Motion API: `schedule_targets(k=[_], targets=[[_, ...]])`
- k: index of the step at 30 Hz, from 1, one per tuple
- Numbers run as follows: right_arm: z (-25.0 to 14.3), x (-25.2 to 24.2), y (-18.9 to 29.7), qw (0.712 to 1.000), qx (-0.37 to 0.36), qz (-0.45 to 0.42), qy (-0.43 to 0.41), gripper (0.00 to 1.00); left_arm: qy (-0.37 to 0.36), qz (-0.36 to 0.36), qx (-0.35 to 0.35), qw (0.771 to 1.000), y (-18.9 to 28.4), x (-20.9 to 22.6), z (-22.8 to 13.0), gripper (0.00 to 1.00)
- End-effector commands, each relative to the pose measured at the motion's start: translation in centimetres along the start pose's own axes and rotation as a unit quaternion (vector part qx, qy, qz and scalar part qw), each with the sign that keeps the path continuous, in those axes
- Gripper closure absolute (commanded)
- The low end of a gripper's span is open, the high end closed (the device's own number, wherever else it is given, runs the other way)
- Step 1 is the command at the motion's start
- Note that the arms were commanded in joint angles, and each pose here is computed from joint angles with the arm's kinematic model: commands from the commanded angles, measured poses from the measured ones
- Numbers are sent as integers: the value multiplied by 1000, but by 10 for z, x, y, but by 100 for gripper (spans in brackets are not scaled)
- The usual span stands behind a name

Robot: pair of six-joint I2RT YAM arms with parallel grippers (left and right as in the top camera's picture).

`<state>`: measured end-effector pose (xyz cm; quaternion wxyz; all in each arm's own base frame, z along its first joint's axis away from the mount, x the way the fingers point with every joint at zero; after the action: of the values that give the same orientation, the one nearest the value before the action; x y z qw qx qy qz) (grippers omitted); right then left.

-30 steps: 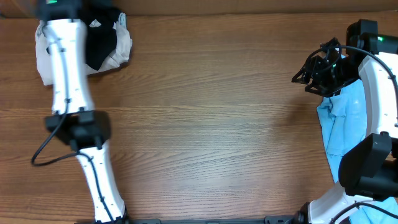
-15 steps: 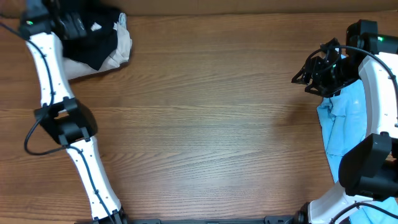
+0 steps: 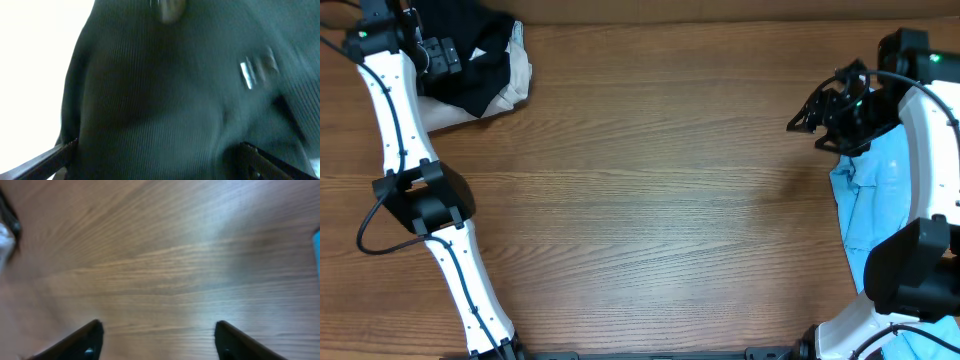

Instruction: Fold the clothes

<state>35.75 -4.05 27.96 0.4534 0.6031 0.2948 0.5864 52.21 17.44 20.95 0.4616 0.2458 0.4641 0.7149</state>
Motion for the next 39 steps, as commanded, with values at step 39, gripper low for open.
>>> schedule_targets(k=[39], targets=[[-231,122,265,877,-444,-42,180,0,-21,-59,-131,989,243,-18,-16,0]])
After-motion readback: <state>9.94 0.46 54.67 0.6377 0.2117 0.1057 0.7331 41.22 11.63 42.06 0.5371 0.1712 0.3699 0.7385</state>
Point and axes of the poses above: each gripper's point midway between its finger pads, its own y axis back along the fingers, its own x axis along the line the jaws close on, z = x × y, the point moved 10 cm from there along y, back along the fingers, and after that the axes turned 7 degrees about y, right-handed, at the moved point
